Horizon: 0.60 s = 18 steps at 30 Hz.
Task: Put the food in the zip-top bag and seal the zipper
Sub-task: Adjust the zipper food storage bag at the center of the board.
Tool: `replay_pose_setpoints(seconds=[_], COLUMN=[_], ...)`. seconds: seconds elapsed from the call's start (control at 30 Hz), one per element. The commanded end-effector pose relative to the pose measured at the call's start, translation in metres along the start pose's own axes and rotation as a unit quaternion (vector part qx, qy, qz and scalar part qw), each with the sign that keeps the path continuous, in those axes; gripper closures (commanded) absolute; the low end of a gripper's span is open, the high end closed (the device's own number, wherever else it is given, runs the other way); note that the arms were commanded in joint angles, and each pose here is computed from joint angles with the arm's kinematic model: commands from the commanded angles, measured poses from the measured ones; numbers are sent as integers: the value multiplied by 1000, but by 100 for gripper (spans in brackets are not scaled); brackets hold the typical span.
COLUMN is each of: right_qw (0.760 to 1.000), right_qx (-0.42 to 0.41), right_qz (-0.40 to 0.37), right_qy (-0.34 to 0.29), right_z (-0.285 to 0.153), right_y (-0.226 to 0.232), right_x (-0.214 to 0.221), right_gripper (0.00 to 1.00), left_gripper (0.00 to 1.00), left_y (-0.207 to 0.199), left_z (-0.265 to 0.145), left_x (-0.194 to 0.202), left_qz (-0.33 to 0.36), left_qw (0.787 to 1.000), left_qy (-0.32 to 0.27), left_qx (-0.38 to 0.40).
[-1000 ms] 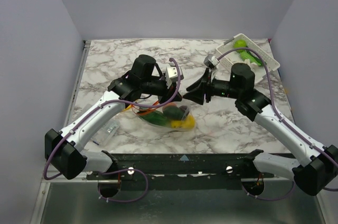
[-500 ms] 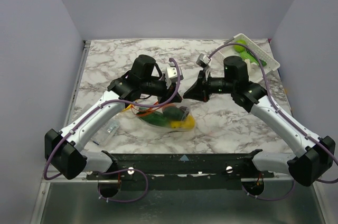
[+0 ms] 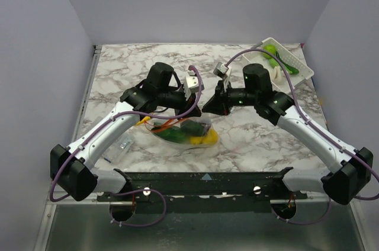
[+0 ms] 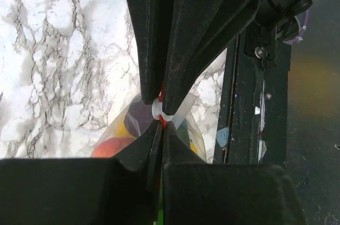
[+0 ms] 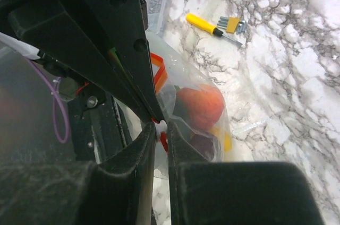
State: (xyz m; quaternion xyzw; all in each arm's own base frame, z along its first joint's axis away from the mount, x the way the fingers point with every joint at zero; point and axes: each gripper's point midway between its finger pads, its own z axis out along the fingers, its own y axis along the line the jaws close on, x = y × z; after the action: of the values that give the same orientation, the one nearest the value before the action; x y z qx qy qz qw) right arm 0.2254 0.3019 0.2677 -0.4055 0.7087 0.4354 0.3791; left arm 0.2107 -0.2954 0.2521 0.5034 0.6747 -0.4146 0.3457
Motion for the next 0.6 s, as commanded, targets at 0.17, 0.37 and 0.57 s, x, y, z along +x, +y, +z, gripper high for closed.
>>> replay_pose_setpoints(seconds=[0.17,0.37,0.57], right_qw=[999,999,997], right_qx=[38,-22,-18], right_qz=[9,9,-17], right_qy=[-27,-32,-67], right_z=[-16,-6,-12], right_y=[-3,10,14], right_x=[12,24,9], right_gripper=[49,66,100], left_gripper=[100,100,56], left_y=[-15,-22,-19], left_z=[-3,-5,-7], left_x=[-25,-26,-18], left_qz=[46,46,52], left_qw=[998,997,998], left_qy=[-42,-44,-34], left_qx=[24,40,26])
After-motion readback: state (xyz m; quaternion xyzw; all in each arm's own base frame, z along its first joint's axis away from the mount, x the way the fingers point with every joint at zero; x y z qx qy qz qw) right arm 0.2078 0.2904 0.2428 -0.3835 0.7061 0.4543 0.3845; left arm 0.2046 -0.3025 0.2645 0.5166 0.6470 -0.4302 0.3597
